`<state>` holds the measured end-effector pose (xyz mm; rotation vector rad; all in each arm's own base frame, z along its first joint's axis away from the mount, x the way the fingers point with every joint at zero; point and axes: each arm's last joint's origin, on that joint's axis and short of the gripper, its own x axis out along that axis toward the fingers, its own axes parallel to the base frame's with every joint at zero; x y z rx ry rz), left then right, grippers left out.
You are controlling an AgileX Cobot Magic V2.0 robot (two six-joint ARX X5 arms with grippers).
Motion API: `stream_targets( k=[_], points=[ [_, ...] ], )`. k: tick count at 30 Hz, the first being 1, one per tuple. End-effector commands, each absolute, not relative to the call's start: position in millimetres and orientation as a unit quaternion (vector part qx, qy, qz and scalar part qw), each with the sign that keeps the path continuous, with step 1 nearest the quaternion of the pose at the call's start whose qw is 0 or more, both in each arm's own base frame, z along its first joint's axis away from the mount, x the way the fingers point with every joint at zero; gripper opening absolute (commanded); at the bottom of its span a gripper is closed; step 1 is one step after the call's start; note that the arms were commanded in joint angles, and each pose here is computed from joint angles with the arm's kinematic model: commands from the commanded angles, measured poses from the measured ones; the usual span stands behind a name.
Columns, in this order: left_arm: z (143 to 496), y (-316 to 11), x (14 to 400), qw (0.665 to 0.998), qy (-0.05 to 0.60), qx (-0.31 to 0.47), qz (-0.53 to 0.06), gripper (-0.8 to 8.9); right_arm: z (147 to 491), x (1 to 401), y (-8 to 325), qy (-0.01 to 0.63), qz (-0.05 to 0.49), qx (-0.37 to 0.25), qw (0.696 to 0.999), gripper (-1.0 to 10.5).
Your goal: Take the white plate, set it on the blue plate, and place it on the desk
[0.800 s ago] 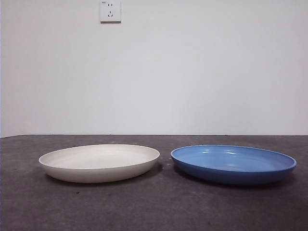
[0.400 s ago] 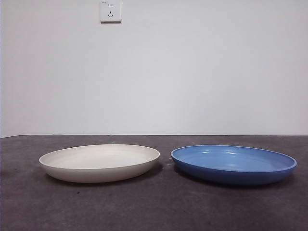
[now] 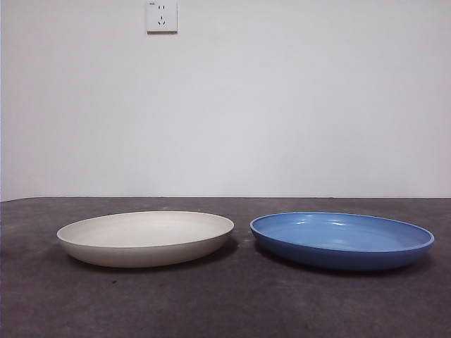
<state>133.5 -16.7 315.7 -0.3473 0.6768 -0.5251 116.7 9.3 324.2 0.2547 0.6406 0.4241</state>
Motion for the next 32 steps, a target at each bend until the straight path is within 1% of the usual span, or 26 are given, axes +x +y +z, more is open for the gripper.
stream_targets(
  k=[1, 4, 9, 14, 16, 18, 19, 21, 22, 23, 29, 32],
  points=[
    [322.1, -21.9, 138.2, 0.887, 0.341, -0.134, -0.282, 0.14, 327.6, 123.8, 12.9, 0.334, 0.236, 0.096, 0.908, 0.1],
    [322.2, -28.4, 139.9, 0.869, 0.371, -0.114, -0.306, 0.14, 325.1, 129.0, 17.9, 0.370, 0.257, 0.080, 0.889, 0.1],
    [319.0, -37.2, 139.0, 0.850, 0.396, -0.092, -0.335, 0.14, 319.3, 130.4, 25.9, 0.406, 0.286, 0.062, 0.865, 0.1],
    [319.0, -39.8, 138.4, 0.848, 0.394, -0.081, -0.346, 0.17, 318.7, 130.2, 30.1, 0.409, 0.301, 0.052, 0.860, 0.1],
    [319.0, -39.7, 138.4, 0.848, 0.394, -0.081, -0.346, 0.46, 318.6, 130.3, 30.3, 0.409, 0.302, 0.052, 0.859, 0.1],
    [319.0, -39.7, 138.4, 0.848, 0.394, -0.082, -0.345, 1.37, 318.6, 130.3, 30.3, 0.409, 0.302, 0.052, 0.859, 0.8],
    [319.0, -39.7, 138.4, 0.848, 0.394, -0.082, -0.345, 2.16, 318.6, 130.3, 30.3, 0.409, 0.302, 0.052, 0.859, 1.6],
    [319.0, -39.7, 138.4, 0.848, 0.395, -0.083, -0.345, 3.44, 318.6, 130.3, 30.3, 0.410, 0.300, 0.055, 0.859, 3.2],
    [319.0, -39.7, 138.4, 0.848, 0.395, -0.084, -0.344, 3.92, 318.8, 130.5, 30.3, 0.411, 0.298, 0.059, 0.860, 3.7],
    [319.0, -39.7, 138.4, 0.847, 0.396, -0.086, -0.343, 4.18, 318.8, 130.6, 30.3, 0.411, 0.297, 0.060, 0.860, 4.0],
    [319.0, -40.1, 140.2, 0.847, 0.398, -0.097, -0.338, 4.13, 318.9, 130.7, 30.3, 0.411, 0.295, 0.062, 0.860, 4.0],
    [319.0, -40.8, 146.1, 0.851, 0.398, -0.111, -0.325, 4.09, 318.9, 130.7, 30.3, 0.411, 0.296, 0.062, 0.860, 4.0]
  ],
)
